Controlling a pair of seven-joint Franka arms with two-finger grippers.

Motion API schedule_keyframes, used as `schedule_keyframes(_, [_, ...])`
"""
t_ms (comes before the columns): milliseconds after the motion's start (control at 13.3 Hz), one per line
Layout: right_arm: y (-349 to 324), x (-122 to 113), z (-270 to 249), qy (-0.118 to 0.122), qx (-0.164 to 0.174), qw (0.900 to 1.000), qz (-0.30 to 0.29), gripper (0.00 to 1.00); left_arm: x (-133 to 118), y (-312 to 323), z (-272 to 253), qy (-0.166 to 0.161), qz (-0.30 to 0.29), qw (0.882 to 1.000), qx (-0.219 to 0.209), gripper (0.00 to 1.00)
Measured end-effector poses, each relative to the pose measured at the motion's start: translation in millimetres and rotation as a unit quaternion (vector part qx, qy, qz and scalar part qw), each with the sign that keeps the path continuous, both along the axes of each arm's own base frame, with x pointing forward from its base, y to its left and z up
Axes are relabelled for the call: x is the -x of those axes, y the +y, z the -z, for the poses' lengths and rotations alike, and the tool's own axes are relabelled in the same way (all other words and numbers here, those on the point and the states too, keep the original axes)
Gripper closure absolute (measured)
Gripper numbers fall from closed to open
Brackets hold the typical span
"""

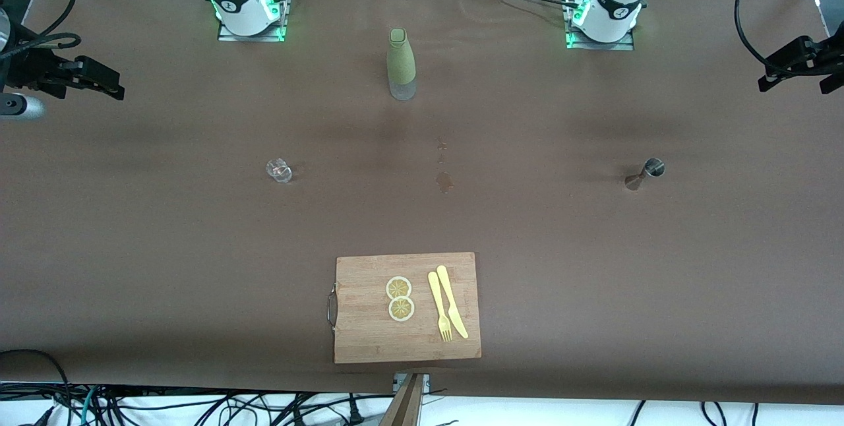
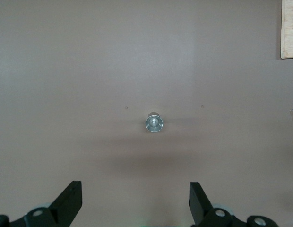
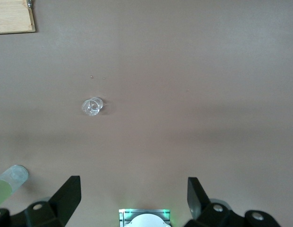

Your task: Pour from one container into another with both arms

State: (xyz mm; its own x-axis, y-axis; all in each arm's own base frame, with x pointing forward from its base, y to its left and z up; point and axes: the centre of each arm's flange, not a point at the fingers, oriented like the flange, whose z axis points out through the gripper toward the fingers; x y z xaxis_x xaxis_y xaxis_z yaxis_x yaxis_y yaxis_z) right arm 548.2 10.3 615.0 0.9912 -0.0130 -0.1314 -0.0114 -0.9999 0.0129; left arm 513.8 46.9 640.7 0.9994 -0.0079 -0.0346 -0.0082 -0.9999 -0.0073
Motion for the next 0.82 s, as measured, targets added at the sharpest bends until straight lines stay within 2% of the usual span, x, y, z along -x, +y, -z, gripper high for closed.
schedule_keyframes(824, [-0.1, 0.0, 0.0, 0.000, 0.000, 1.000, 0.000, 0.00, 10.5, -1.1, -2.3, -0.011, -0.001, 1.000, -0.003, 0.00])
